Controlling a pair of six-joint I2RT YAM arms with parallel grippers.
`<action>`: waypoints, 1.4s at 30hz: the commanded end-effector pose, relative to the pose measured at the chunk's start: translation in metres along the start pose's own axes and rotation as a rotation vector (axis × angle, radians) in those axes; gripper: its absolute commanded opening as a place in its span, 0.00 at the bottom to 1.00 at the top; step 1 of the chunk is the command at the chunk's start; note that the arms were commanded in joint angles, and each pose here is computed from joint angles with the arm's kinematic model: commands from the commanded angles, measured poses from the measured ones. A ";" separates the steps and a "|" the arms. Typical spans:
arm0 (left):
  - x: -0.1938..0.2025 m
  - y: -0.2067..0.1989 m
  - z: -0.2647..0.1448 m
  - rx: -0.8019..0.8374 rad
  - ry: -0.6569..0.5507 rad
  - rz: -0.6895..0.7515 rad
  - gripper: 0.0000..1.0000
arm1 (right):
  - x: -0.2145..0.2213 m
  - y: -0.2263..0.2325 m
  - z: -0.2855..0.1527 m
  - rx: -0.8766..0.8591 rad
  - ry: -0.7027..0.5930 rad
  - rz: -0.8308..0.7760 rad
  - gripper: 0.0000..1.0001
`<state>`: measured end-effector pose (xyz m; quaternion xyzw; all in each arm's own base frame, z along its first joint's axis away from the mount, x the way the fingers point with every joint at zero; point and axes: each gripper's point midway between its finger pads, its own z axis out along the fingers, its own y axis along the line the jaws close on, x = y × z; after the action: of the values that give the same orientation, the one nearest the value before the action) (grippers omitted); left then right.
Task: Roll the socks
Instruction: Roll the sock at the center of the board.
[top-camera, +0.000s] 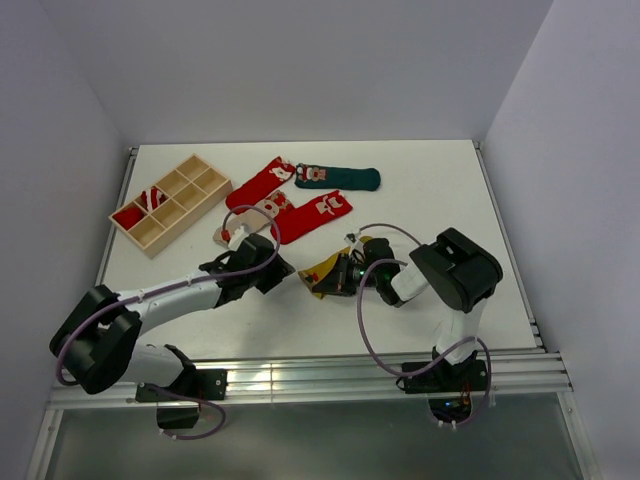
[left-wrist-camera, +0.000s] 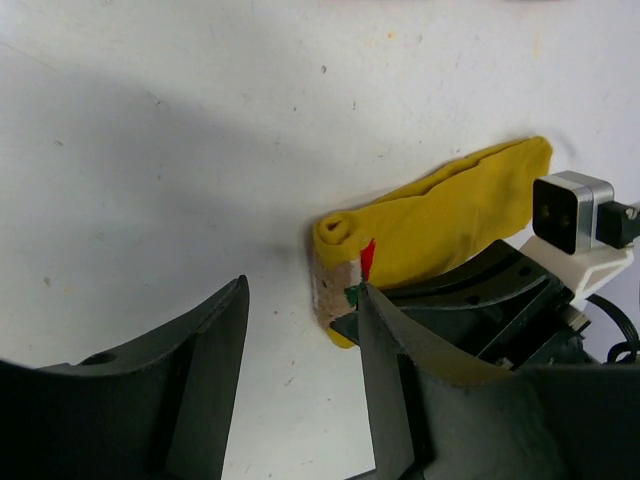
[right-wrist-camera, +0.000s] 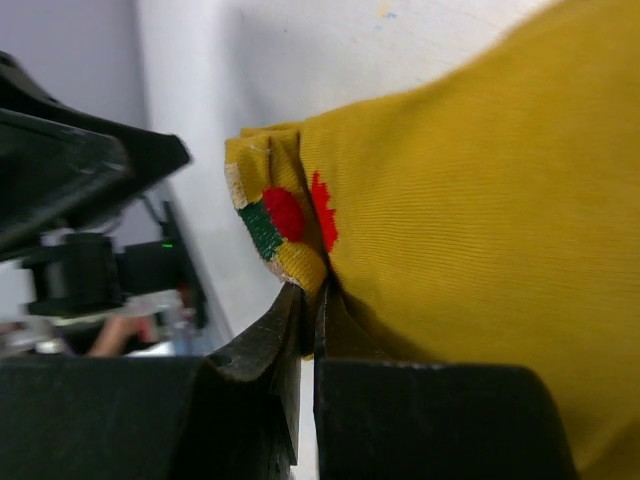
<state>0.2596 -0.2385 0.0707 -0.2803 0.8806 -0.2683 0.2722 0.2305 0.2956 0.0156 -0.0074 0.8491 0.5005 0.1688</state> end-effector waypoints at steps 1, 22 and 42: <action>0.007 -0.018 0.006 0.053 0.026 -0.010 0.52 | 0.012 -0.001 -0.007 -0.076 0.033 0.171 0.00; 0.033 -0.023 0.039 0.064 0.108 0.039 0.48 | 0.012 -0.020 -0.008 -0.035 0.024 0.270 0.00; 0.037 -0.029 0.040 0.123 0.102 0.048 0.54 | 0.011 -0.022 -0.008 -0.036 0.025 0.274 0.00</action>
<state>0.2637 -0.2848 0.0380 -0.2393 0.8870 -0.3132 0.2405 0.2274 0.2878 0.0152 0.0842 0.8191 0.5583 0.1015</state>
